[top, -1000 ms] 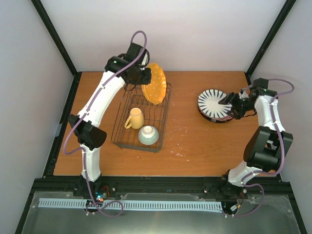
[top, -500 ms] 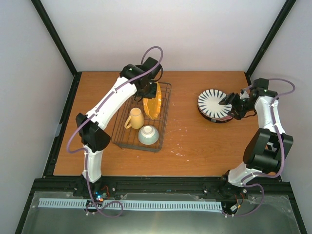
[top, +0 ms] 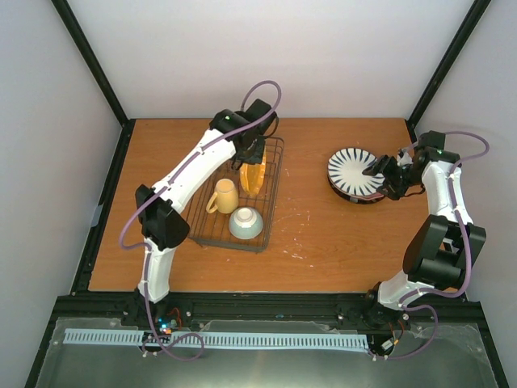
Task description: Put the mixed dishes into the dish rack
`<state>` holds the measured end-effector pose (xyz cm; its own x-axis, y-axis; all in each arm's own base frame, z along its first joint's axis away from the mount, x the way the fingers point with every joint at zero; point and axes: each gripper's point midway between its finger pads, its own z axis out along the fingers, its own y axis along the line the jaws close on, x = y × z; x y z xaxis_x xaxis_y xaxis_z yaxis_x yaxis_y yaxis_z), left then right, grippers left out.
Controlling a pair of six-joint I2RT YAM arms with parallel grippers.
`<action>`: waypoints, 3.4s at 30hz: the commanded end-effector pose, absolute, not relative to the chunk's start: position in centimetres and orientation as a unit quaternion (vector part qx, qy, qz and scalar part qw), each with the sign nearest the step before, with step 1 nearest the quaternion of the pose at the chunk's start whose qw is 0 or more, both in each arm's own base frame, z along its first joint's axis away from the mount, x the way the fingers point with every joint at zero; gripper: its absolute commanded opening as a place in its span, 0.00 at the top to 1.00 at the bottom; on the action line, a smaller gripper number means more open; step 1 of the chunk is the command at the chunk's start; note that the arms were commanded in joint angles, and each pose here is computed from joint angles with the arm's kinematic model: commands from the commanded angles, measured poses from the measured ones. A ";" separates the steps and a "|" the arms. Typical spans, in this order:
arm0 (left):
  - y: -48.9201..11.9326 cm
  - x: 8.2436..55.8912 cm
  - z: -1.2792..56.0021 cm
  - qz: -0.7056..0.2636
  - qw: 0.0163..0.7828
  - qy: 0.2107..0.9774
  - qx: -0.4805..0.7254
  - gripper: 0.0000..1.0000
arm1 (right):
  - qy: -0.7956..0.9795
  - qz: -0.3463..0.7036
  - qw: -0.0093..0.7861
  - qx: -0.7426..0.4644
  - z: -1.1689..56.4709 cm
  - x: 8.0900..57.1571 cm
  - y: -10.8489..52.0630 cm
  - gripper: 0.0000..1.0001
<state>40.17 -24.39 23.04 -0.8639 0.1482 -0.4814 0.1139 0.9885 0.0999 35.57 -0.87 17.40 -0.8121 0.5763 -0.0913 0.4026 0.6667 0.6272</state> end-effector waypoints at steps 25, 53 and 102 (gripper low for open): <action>-27.5 40.9 17.0 0.105 0.236 0.959 0.118 0.31 | 0.903 0.313 0.144 0.256 17.3 35.3 -0.3 0.25; -11.2 40.6 32.5 -0.148 0.418 0.879 -0.176 0.00 | 0.892 0.221 0.158 0.360 16.4 32.2 -6.6 0.36; -18.4 42.5 11.9 -0.241 0.211 0.947 0.022 0.99 | 0.884 0.227 0.151 0.381 14.4 31.2 -8.0 0.34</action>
<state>43.61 -17.64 12.93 -0.8988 -0.1079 -0.4248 0.1040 0.8891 -0.4458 31.19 -8.13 14.28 -0.6604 0.7461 -0.0851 0.6171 0.6038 0.5046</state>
